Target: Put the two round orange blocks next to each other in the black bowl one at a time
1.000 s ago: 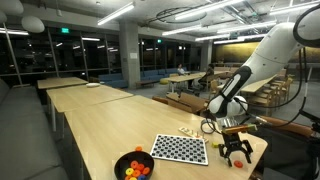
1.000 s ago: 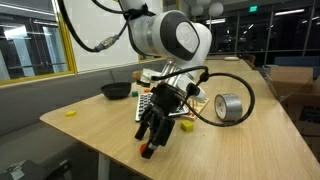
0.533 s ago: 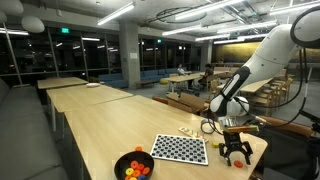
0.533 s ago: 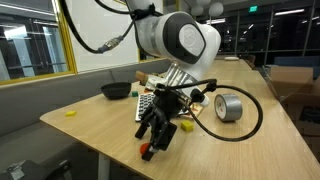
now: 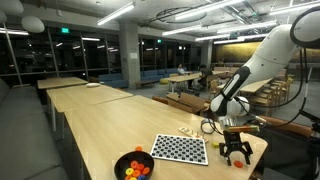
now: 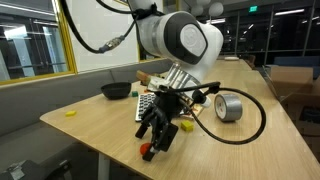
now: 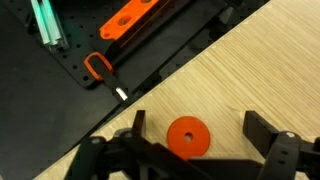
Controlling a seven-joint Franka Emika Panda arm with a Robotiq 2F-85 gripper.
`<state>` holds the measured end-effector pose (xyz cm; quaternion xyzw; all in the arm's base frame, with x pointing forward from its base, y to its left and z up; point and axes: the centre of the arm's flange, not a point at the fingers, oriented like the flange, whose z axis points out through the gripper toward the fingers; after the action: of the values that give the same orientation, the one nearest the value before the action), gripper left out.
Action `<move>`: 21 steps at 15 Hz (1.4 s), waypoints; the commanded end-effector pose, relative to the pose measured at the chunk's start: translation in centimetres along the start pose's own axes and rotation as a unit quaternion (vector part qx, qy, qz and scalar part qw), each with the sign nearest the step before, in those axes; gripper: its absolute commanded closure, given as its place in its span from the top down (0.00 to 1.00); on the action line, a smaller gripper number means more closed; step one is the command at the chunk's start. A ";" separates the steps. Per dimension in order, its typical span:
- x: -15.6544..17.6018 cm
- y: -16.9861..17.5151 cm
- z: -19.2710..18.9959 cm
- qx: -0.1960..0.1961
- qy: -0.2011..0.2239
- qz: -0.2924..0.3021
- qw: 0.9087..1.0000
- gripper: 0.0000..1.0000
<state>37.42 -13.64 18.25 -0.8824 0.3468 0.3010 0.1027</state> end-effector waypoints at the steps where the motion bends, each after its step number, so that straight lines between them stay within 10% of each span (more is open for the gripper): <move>1: 0.3 0.6 -0.4 0.021 0.001 -0.008 1.000 1.00; 6: 0.5 1.0 -0.4 0.036 0.000 -0.012 0.999 1.00; 8: 0.5 1.1 -0.4 0.037 0.001 -0.014 0.999 0.73; 16: 0.5 1.4 -0.7 0.039 0.000 -0.017 0.999 0.23; 21: 1.3 -1.2 -3.1 0.026 0.033 -0.073 0.996 0.16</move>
<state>37.80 -14.96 18.96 -0.8907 0.3310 0.2816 0.1332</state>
